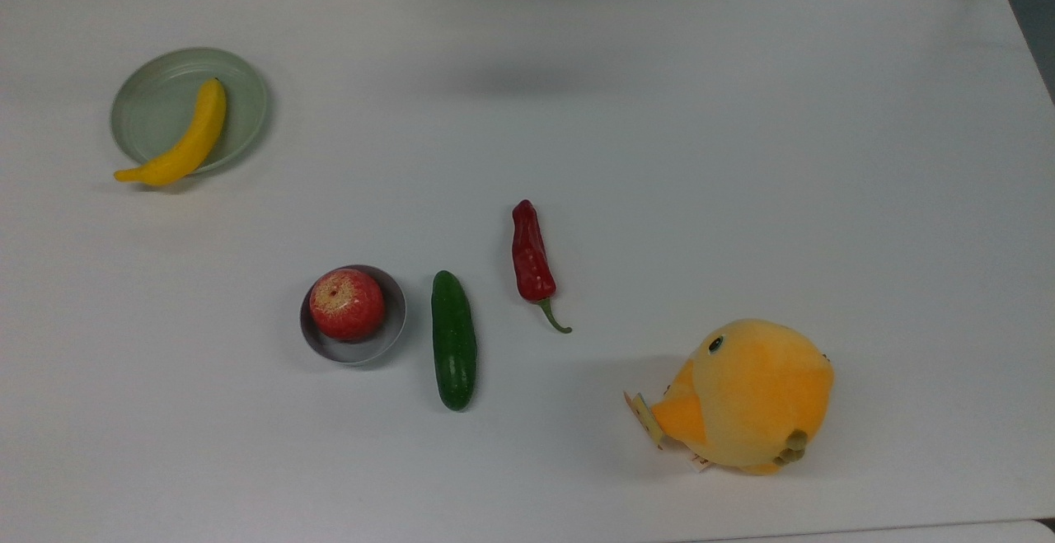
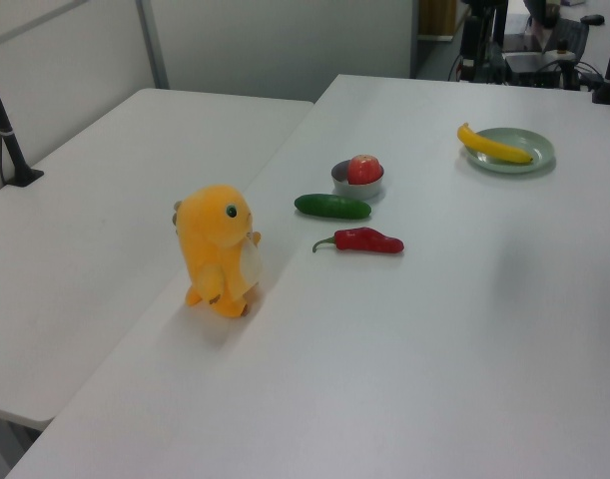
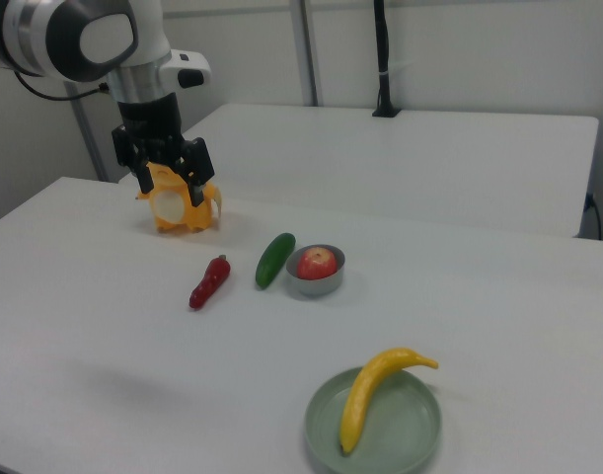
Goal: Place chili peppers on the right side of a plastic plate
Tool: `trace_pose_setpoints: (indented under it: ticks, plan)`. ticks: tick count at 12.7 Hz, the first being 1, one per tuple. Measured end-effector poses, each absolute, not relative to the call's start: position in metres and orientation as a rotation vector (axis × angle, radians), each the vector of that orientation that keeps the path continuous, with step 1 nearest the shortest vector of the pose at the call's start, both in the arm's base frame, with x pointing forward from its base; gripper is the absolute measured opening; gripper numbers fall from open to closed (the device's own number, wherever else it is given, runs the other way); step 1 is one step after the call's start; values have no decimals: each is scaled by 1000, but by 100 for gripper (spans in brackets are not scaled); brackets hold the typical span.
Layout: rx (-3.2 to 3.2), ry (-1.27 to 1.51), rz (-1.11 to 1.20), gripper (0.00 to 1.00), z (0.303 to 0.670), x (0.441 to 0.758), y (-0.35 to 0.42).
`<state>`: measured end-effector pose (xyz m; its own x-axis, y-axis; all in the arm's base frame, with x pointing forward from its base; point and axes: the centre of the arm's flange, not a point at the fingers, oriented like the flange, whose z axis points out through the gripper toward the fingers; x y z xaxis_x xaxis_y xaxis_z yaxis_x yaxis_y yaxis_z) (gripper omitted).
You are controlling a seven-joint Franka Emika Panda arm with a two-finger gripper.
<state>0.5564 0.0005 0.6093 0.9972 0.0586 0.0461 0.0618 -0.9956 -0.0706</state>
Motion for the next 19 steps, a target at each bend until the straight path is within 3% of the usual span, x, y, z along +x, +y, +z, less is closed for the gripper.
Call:
trace_pose_setpoints:
  ticks: [19]
  plan:
    - [-3067, -95, -29, 100, 597, 556, 1]
